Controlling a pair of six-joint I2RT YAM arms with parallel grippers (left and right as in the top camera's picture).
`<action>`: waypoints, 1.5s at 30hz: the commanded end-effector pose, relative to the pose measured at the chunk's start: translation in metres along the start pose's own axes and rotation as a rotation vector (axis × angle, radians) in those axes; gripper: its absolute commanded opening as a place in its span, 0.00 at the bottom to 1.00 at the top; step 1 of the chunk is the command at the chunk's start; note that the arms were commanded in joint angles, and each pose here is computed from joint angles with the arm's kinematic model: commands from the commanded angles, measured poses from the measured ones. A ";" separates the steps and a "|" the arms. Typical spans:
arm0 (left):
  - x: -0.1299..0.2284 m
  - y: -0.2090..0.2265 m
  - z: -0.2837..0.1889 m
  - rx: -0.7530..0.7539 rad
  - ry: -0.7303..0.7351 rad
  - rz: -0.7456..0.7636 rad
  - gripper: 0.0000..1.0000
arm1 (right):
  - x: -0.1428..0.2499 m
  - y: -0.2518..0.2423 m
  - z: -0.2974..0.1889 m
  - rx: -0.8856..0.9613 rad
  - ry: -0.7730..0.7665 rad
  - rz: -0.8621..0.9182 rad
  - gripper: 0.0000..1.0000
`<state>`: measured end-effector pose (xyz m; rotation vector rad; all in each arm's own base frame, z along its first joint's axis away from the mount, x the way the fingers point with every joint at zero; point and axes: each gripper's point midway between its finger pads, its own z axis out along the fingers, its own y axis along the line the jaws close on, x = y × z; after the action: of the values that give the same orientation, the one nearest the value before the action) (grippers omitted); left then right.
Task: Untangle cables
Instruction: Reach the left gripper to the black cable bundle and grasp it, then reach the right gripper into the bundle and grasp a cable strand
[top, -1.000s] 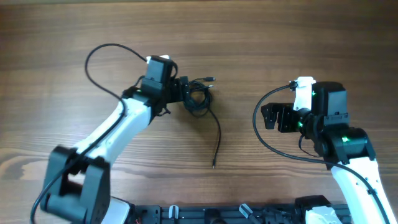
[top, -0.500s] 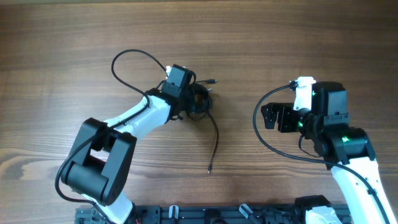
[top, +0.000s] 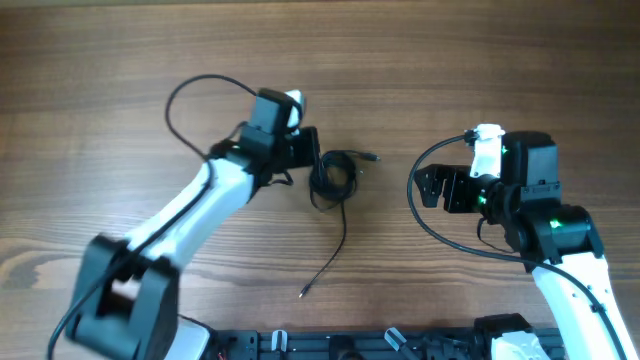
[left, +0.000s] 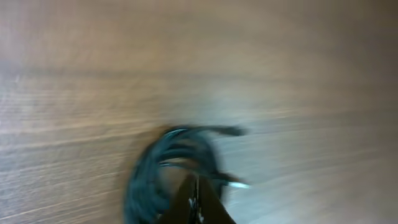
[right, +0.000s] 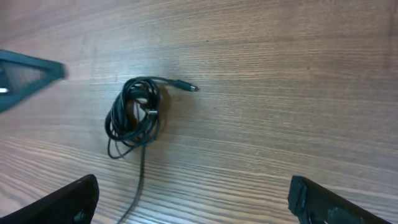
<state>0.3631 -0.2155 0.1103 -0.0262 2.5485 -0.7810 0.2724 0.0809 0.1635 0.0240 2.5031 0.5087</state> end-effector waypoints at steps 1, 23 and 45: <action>-0.015 -0.039 -0.034 0.159 -0.032 -0.004 0.04 | -0.004 0.005 0.005 -0.024 0.017 0.058 1.00; 0.029 0.043 0.070 -0.205 0.079 0.258 0.38 | 0.005 0.006 0.020 -0.051 0.088 0.079 1.00; 0.001 -0.041 0.007 0.044 -0.045 -0.039 0.04 | 0.004 0.007 0.020 -0.056 0.085 0.074 1.00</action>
<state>0.3650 -0.2363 0.0653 0.1263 2.5821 -0.5761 0.2764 0.0893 0.1416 0.0914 2.5920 0.5861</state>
